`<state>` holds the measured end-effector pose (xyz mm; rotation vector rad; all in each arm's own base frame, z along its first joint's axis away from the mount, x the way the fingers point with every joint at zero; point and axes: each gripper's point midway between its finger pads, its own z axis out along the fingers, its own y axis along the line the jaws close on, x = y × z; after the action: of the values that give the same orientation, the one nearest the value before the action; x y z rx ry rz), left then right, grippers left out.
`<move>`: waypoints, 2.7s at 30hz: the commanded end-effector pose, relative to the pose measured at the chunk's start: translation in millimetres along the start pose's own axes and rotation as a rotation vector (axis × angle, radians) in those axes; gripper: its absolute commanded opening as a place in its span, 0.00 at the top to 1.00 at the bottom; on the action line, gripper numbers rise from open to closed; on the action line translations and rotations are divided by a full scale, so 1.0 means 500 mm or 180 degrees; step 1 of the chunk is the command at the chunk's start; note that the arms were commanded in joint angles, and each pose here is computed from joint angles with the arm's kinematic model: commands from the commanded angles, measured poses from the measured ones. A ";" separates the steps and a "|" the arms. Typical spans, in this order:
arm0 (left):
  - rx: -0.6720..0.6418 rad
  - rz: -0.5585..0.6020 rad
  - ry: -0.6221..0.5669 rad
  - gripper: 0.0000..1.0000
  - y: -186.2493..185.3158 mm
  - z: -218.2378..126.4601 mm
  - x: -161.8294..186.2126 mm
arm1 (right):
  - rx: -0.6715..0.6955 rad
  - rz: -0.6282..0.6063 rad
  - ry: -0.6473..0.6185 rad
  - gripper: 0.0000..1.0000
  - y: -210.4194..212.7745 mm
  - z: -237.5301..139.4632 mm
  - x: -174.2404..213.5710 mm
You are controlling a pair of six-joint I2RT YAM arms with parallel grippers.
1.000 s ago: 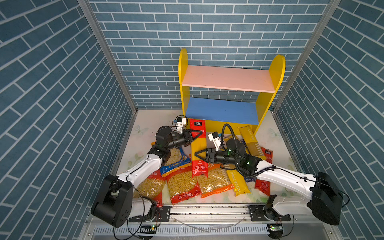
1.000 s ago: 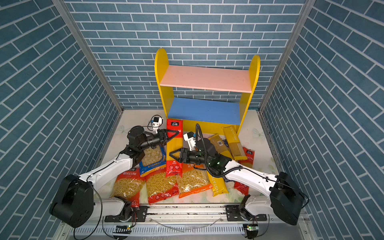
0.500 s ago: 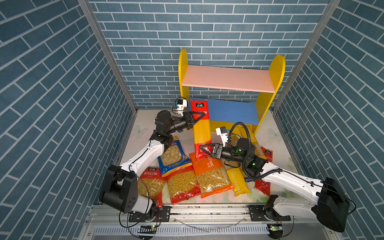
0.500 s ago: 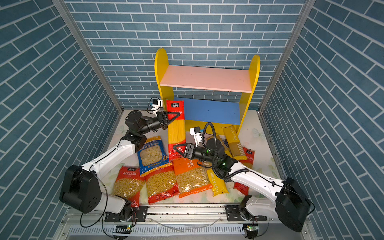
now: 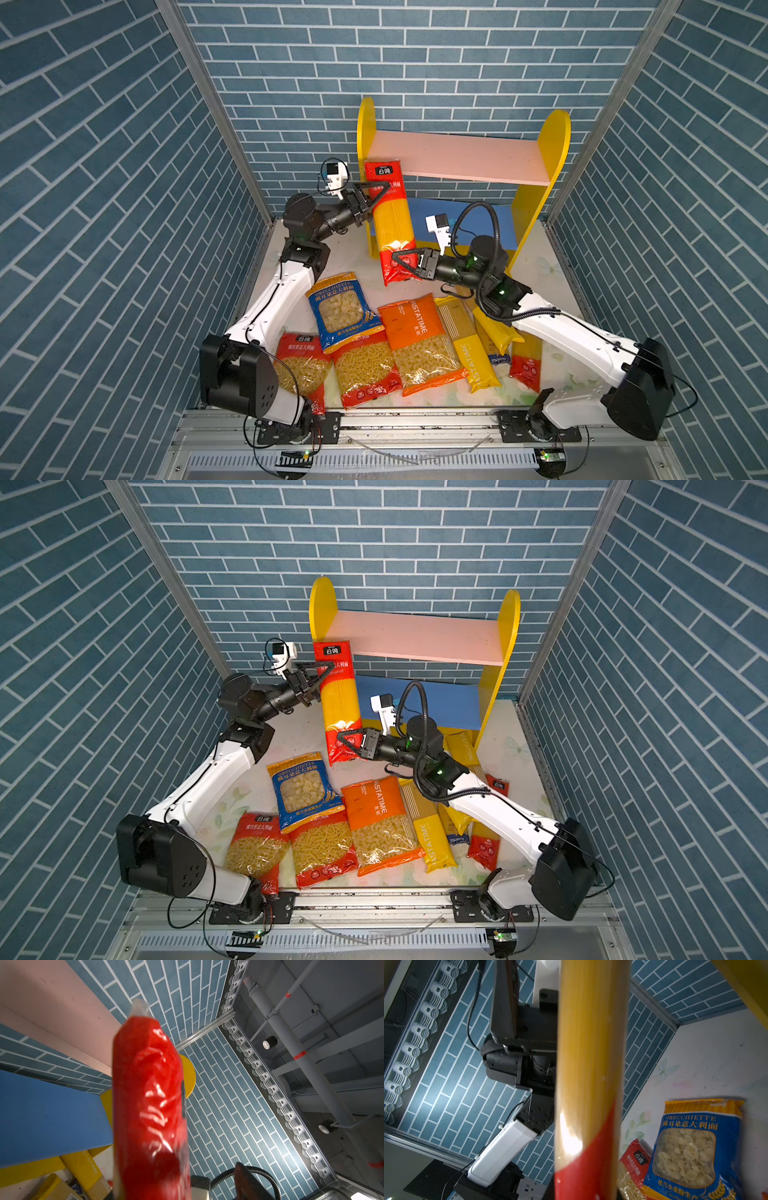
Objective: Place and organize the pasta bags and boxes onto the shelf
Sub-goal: 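Lift the spaghetti pack upright with both grippers toward the shelf, then raise the pack onto the pink board with the right gripper while the left releases, then open the right gripper, leaving the pack standing on the pink board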
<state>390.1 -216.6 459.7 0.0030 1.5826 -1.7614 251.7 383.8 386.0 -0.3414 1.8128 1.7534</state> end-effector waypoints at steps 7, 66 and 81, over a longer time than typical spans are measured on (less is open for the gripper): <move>-0.0215 0.0085 -0.0058 0.19 0.019 -0.056 0.002 | -0.0537 -0.0415 -0.0919 0.88 0.161 0.001 -0.251; -0.1073 0.0104 -0.0087 0.16 0.167 -0.196 0.163 | 0.0499 0.0334 -0.0464 0.82 -0.114 0.192 -0.390; -0.1161 0.0018 -0.0026 0.16 0.187 -0.196 0.179 | 0.0382 0.0407 -0.0336 0.85 -0.147 0.178 -0.400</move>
<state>332.2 -172.6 310.9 -0.2020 1.8809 -1.4500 469.5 422.9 437.2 -0.0394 1.9356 1.6968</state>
